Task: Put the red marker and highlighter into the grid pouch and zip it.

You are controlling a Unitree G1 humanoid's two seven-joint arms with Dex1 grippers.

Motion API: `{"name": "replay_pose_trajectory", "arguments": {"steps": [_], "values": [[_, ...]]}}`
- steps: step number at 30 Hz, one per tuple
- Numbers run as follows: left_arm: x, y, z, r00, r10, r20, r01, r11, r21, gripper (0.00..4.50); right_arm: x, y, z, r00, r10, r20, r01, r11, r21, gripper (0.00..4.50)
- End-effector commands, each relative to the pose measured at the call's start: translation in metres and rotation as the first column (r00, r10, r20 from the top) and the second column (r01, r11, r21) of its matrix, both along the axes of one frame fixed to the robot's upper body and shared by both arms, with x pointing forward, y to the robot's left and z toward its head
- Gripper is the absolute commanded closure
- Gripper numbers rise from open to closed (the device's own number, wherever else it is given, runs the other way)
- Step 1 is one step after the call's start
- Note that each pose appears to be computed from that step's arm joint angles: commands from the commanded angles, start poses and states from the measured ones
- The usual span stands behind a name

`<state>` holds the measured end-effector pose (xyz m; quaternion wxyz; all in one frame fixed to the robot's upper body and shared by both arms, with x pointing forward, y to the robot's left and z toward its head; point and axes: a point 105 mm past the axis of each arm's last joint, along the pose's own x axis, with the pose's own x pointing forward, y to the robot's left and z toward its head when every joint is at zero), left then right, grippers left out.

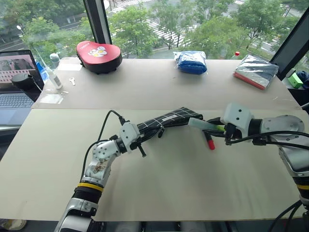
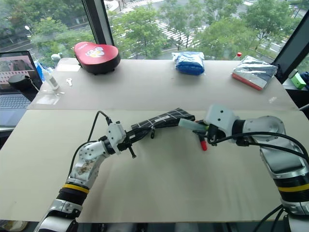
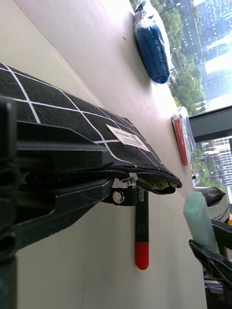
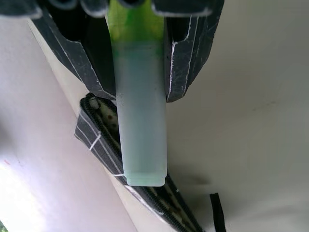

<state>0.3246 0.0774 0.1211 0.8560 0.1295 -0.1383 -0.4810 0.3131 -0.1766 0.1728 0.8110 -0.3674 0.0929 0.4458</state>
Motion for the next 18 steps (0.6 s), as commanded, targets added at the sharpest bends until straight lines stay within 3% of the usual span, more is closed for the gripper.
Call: {"name": "replay_pose_trajectory", "arguments": {"steps": [1, 13, 18], "values": [[-0.003, -0.005, 0.013, 0.998, -0.014, 0.063, 0.015, 1.0, -0.017, 4.5, 0.005, 0.007, 0.005, 0.999, 0.026, 0.047, -0.025, 0.999, -0.021, 3.47], [-0.005, -0.006, 0.012, 0.998, -0.021, 0.066, 0.022, 1.0, -0.003, 4.5, 0.018, 0.025, 0.01, 0.996, 0.069, 0.058, -0.068, 0.998, -0.017, 3.47], [-0.006, -0.006, 0.01, 0.998, -0.023, 0.065, 0.023, 1.0, 0.007, 4.5, 0.021, 0.021, 0.004, 0.995, 0.082, 0.054, -0.076, 0.991, -0.108, 3.47]]}}
